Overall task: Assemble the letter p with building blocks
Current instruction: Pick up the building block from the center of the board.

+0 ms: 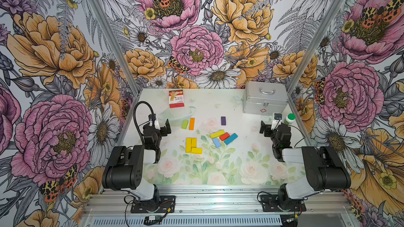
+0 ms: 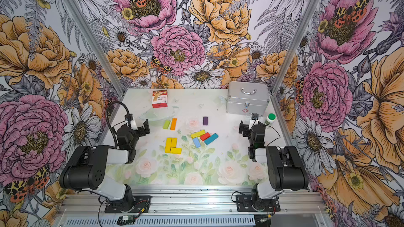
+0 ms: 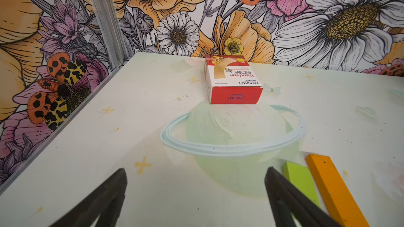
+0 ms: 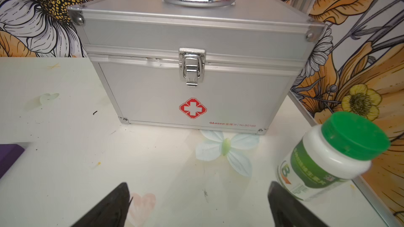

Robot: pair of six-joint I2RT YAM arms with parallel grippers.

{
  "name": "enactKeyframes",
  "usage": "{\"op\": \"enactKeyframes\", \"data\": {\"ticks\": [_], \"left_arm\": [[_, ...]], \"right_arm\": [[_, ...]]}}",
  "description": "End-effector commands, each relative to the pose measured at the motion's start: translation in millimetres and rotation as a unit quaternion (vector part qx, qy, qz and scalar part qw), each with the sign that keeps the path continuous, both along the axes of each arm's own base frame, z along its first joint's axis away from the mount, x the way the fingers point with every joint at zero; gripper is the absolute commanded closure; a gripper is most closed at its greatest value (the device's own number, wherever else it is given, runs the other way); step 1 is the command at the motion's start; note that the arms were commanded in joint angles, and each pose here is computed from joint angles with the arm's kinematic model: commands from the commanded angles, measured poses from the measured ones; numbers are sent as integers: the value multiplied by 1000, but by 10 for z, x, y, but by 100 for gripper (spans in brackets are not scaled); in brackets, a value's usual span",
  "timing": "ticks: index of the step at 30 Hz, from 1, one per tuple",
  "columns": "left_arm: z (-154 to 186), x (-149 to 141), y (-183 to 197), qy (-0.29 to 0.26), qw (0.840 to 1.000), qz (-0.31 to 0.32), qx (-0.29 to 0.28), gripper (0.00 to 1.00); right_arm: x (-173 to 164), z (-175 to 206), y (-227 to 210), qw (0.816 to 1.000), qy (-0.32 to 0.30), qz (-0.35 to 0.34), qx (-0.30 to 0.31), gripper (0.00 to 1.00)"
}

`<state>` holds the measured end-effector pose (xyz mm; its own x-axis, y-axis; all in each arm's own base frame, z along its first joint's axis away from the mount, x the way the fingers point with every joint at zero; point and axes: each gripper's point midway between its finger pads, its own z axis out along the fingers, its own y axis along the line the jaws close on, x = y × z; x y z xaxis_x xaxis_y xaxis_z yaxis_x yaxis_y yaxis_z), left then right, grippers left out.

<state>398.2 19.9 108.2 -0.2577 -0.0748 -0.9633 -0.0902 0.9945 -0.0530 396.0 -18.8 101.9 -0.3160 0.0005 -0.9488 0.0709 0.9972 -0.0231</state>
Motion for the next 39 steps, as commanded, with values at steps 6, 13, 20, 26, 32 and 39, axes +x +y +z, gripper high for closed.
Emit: {"op": "enactKeyframes", "data": {"ticks": [6,13,20,26,32,39], "left_arm": [[128,-23,35,-38,998,-26,-34,1],[99,32,28,-18,1000,5,-8,1],[117,33,-36,-15,1000,6,13,1],[654,-156,-440,-16,995,5,94,1],[1064,-29,-730,40,999,-11,-3,1],[938,268,-1340,185,978,-68,-72,1]], "right_arm": [[83,72,-2,1000,-7,2,7,1],[80,72,0,1000,-8,1,6,1],[73,84,-8,1000,-11,-2,4,1],[145,447,-20,993,98,-63,9,1],[176,425,306,986,153,-33,64,1],[84,240,532,972,210,-19,109,1]]}}
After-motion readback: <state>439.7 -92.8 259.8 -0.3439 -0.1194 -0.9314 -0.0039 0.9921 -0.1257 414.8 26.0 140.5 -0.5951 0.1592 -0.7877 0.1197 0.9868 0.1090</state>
